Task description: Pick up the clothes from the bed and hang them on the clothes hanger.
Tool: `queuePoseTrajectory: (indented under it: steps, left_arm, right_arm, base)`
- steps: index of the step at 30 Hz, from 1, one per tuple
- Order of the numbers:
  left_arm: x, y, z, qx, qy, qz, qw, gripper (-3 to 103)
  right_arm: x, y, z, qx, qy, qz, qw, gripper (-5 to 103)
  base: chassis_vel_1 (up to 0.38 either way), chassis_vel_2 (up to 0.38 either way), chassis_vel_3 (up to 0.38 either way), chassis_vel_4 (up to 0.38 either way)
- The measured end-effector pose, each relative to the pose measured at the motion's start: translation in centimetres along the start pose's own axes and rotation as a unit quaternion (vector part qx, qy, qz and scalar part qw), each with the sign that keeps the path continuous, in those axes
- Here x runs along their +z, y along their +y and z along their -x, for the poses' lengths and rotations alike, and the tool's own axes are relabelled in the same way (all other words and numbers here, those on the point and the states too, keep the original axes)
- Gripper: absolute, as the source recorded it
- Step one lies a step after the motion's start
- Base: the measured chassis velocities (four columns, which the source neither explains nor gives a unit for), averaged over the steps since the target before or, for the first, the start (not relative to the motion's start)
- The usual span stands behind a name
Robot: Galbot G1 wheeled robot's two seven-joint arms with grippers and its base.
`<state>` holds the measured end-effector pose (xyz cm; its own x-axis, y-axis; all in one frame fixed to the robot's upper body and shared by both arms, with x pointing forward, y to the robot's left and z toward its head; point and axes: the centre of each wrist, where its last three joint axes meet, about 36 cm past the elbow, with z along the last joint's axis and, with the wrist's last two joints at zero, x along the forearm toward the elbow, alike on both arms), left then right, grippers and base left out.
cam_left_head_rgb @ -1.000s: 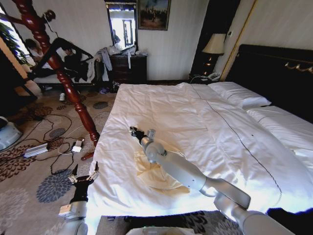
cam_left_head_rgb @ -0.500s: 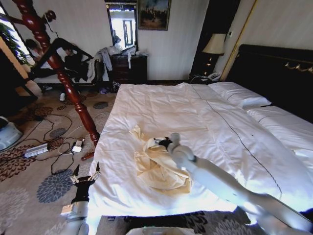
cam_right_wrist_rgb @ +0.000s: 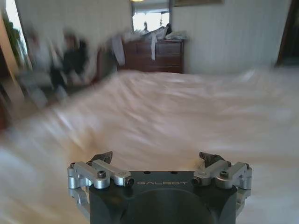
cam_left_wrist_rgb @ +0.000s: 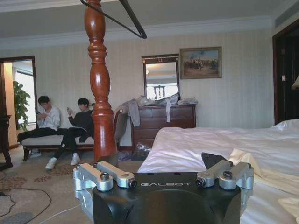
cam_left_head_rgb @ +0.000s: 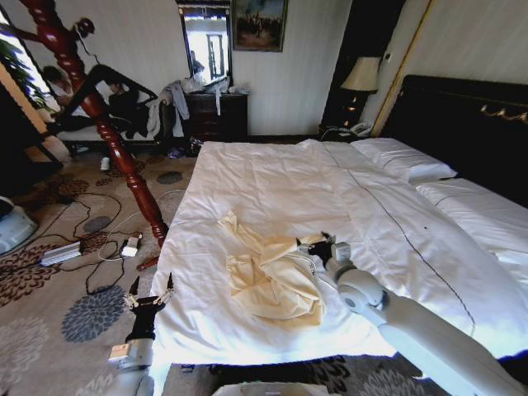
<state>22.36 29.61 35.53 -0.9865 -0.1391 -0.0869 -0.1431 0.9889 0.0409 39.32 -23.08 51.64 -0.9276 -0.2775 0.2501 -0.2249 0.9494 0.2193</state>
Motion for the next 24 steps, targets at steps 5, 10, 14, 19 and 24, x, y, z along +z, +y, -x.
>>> queuePoseTrajectory:
  steps: [5, 10, 14, 19, 24]
  left_arm:
    - [0.0, 0.3, -0.3, -0.003, -0.002, 0.004, 1.0000, 100]
    - [-0.1, 0.2, -0.6, -0.005, -0.003, 0.002, 1.0000, 100]
    - [-0.1, 0.2, -0.8, -0.005, -0.002, 0.003, 1.0000, 100]
    - [-0.3, 0.1, -0.8, -0.004, -0.005, 0.004, 1.0000, 100]
    - [-0.4, 0.3, -0.9, -0.003, -0.003, 0.008, 1.0000, 100]
  right_arm:
    - [-2.2, 1.4, -0.4, -0.019, 0.020, 0.068, 0.997, 100]
    - [-2.9, 1.2, -0.4, -0.033, 0.000, 0.149, 0.988, 100]
    - [-1.8, 2.1, -0.1, 0.002, -0.028, 0.153, 0.988, 100]
    - [3.0, -3.9, 3.1, -0.020, -0.139, 0.062, 0.988, 100]
    - [3.4, -5.4, 3.5, -0.058, -0.211, -0.041, 0.975, 100]
  base:
    - [0.000, 0.000, 0.000, 0.000]
    - [0.000, 0.000, 0.000, 0.000]
    - [0.000, 0.000, 0.000, 0.000]
    - [0.000, 0.000, 0.000, 0.000]
    - [0.000, 0.000, 0.000, 0.000]
